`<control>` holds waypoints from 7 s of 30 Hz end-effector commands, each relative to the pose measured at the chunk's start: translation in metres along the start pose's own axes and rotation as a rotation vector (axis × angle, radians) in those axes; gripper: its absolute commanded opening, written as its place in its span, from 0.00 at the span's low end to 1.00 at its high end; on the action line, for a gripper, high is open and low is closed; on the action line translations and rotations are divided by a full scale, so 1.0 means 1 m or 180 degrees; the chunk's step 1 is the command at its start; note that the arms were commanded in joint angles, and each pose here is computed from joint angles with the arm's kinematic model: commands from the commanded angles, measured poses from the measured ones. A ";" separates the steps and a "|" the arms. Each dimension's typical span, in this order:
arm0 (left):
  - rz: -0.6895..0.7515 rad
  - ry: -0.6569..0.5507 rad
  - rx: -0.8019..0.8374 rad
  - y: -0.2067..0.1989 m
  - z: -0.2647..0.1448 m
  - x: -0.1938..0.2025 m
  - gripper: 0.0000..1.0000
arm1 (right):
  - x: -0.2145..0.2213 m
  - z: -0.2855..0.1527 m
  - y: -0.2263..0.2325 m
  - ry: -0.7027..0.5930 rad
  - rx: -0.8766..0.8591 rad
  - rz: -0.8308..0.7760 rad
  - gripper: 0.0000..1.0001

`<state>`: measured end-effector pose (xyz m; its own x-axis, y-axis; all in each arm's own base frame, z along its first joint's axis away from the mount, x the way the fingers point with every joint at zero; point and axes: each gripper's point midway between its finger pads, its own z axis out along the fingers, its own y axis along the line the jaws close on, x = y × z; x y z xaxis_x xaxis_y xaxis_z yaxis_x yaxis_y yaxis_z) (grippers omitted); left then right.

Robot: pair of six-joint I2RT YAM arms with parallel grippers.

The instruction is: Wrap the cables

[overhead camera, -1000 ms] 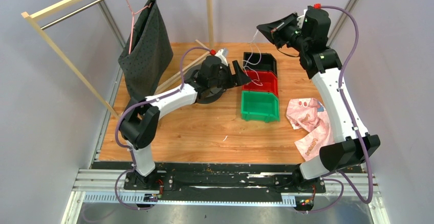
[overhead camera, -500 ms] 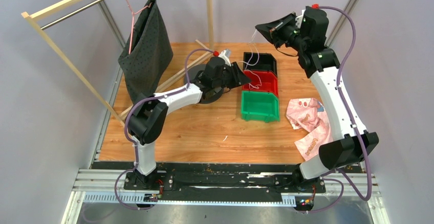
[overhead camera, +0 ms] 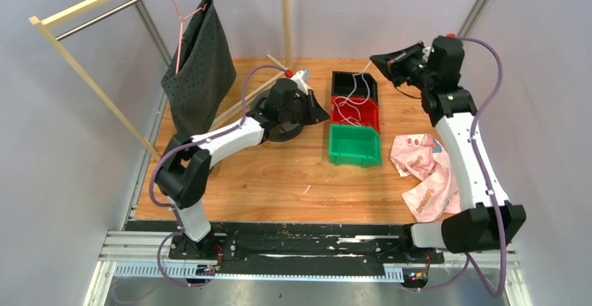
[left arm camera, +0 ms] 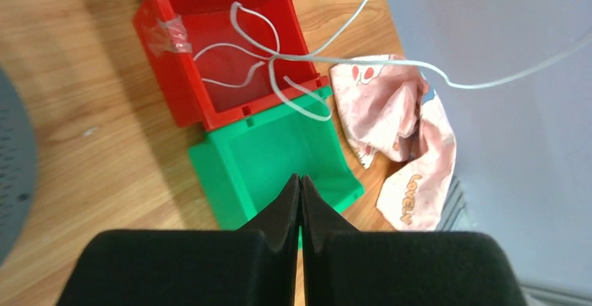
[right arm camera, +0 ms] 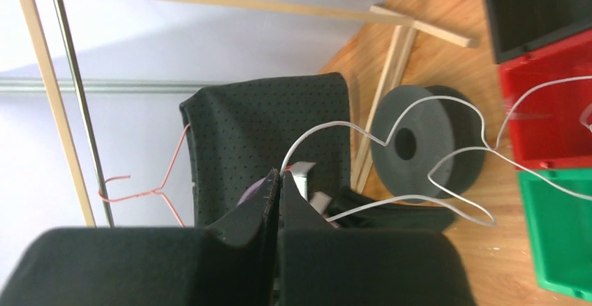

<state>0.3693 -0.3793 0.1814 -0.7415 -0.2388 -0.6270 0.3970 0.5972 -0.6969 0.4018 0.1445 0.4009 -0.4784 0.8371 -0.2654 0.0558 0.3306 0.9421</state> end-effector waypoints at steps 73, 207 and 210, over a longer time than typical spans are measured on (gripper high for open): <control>-0.0256 -0.0026 0.0108 -0.016 0.044 0.001 0.00 | 0.011 -0.005 0.076 0.0143 -0.0783 -0.0036 0.01; 0.1519 -0.0053 -0.1625 0.052 -0.054 -0.025 0.00 | 0.093 -0.050 -0.050 0.1282 -0.0872 -0.2582 0.01; 0.1562 -0.0046 -0.1567 0.047 -0.047 -0.015 0.00 | 0.093 -0.050 -0.051 0.1266 -0.0852 -0.2585 0.01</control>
<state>0.3650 -0.3035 0.1642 -0.6059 0.1092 -0.7880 0.3695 0.9158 -0.1572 0.3131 0.1813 0.3268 -0.5709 0.1667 -0.8039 -0.5950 0.5907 0.5451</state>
